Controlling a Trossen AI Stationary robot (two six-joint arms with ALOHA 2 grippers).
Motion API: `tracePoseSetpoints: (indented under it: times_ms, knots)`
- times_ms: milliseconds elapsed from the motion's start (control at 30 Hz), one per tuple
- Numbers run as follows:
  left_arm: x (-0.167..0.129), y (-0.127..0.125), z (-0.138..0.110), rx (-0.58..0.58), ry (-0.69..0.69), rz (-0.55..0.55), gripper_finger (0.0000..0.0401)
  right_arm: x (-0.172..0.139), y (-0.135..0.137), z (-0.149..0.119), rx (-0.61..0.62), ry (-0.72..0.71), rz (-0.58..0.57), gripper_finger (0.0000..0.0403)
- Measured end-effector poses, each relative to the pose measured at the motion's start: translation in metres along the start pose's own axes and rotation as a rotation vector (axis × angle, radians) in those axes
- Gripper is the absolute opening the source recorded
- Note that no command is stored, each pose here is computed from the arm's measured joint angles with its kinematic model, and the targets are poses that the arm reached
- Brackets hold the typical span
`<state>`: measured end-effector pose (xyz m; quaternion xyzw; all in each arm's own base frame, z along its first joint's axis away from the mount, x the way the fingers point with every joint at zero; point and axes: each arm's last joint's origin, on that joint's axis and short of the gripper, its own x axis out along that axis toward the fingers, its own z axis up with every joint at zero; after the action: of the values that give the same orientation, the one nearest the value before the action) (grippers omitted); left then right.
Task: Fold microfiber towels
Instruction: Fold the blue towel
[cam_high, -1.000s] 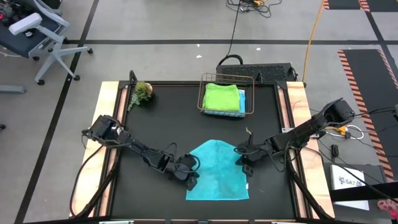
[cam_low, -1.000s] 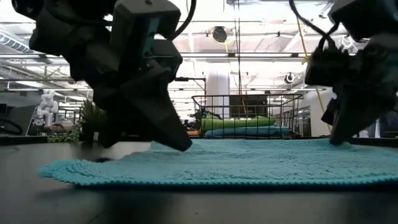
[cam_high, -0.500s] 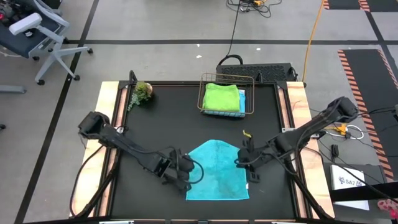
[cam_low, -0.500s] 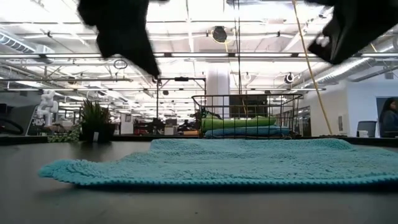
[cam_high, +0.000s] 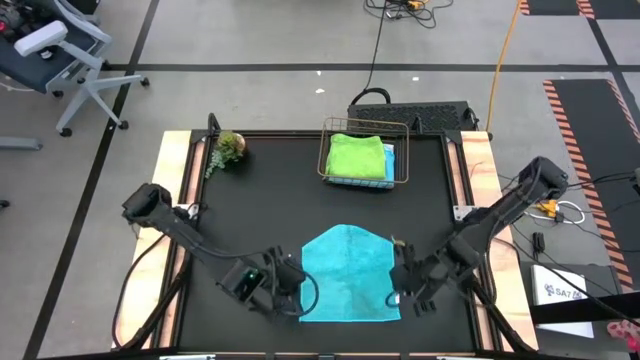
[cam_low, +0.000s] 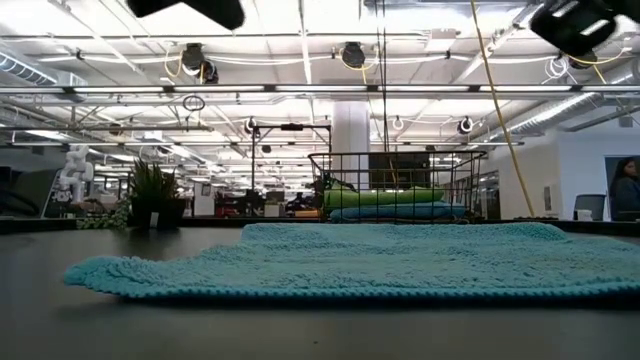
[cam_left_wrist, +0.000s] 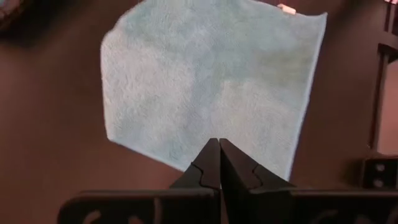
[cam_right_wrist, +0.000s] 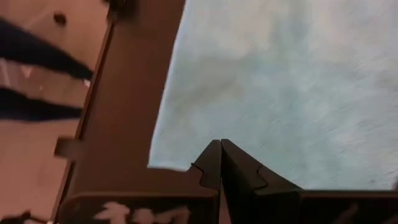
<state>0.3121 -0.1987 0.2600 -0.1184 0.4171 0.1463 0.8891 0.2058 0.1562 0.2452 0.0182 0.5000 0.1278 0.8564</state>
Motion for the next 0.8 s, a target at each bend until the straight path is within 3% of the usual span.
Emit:
tracePoseSetpoints:
  times_ms: [200,367,433,600,700,800]
  knots:
    - [0.011,-0.009,-0.017,0.026,0.057,0.023,0.0001,0.022,0.019,-0.01,0.03,0.089,0.014,0.0]
    - [0.025,-0.004,-0.022,0.059,0.116,0.08,0.0002,0.03,0.015,-0.01,0.12,0.089,-0.059,0.0]
    - [0.029,0.004,-0.018,-0.006,0.13,0.132,0.0003,0.031,0.007,-0.008,0.166,0.085,-0.116,0.0]
    - [0.042,0.038,-0.002,-0.295,0.216,0.29,0.0001,0.026,-0.025,-0.007,0.35,0.13,-0.266,0.0]
    - [0.051,0.054,0.011,-0.35,0.237,0.309,0.0007,0.026,-0.042,-0.007,0.428,0.146,-0.307,0.0]
    - [0.061,0.066,0.025,-0.357,0.28,0.251,0.001,0.028,-0.054,-0.009,0.449,0.177,-0.27,0.0005]
